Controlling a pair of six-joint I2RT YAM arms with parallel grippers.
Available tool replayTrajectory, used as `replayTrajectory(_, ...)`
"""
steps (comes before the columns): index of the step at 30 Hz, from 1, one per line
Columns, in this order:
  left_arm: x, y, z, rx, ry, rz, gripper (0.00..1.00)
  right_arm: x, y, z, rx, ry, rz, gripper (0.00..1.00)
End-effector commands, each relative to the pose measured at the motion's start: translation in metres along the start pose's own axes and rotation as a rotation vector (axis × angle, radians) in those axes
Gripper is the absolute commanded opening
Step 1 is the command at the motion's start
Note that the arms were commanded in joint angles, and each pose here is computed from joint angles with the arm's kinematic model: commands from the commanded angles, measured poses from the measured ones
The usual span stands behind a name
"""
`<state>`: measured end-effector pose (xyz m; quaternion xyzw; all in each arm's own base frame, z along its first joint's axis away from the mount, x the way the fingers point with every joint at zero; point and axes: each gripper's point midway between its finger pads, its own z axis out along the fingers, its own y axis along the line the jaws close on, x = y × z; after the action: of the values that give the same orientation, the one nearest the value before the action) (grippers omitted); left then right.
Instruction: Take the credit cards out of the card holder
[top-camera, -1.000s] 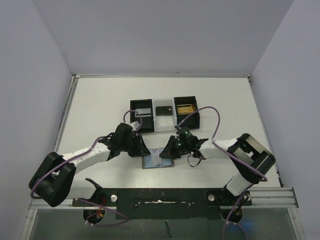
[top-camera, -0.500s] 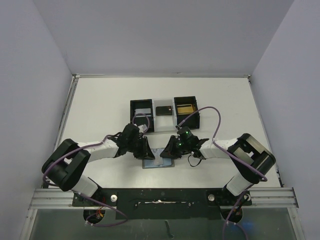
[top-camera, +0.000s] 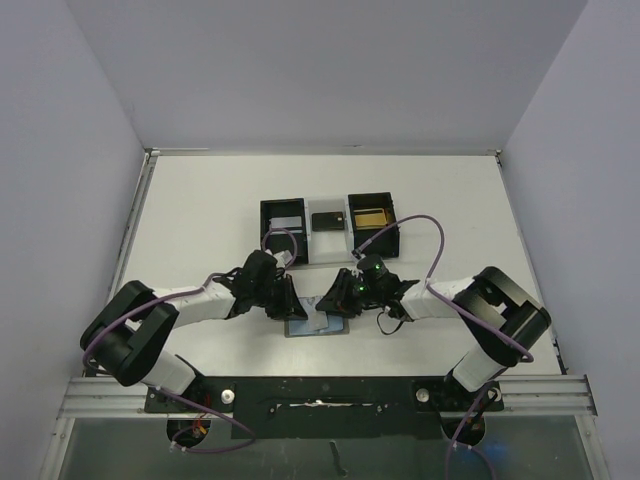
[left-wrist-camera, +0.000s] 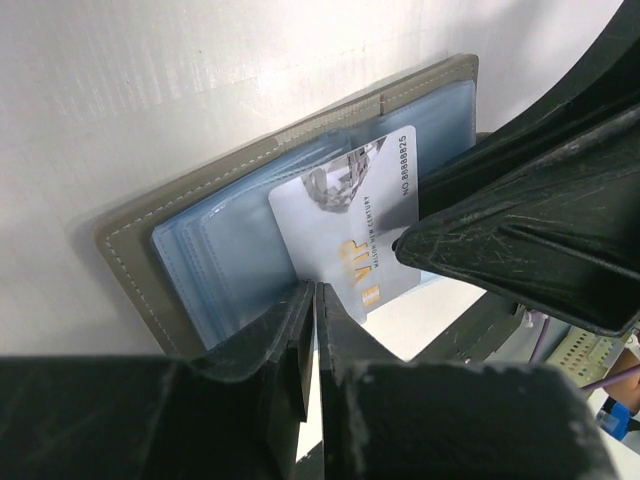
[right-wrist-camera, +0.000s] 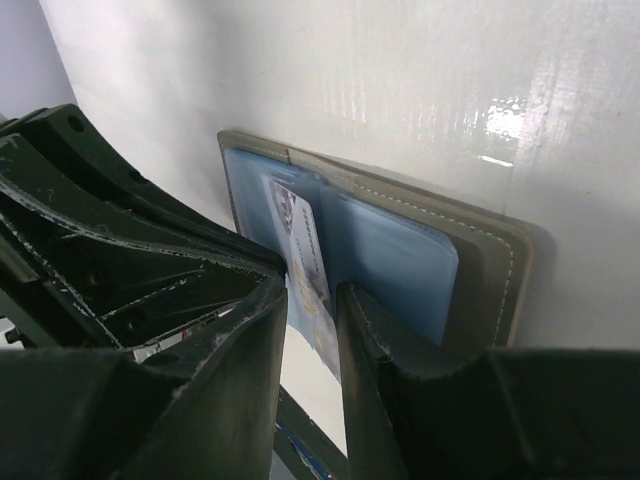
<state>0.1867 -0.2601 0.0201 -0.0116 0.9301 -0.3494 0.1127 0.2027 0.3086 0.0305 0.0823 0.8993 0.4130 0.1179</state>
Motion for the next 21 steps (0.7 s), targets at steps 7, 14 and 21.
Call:
replayTrajectory(7, 0.0088, 0.0328, -0.0015, -0.128, -0.016, -0.01, 0.05, -0.0066, 0.02, -0.0057, -0.213, -0.037, 0.025, 0.25)
replayTrajectory(14, 0.01, 0.0322, -0.0019, -0.12, -0.012, -0.011, 0.05, -0.0087, 0.0237, -0.0036, -0.203, -0.031, 0.012, 0.23)
replayTrajectory(21, 0.0101, 0.0341, -0.0013, -0.124, -0.017, -0.008, 0.05, -0.0039, 0.0257, 0.0039, -0.197, 0.0, -0.002, 0.2)
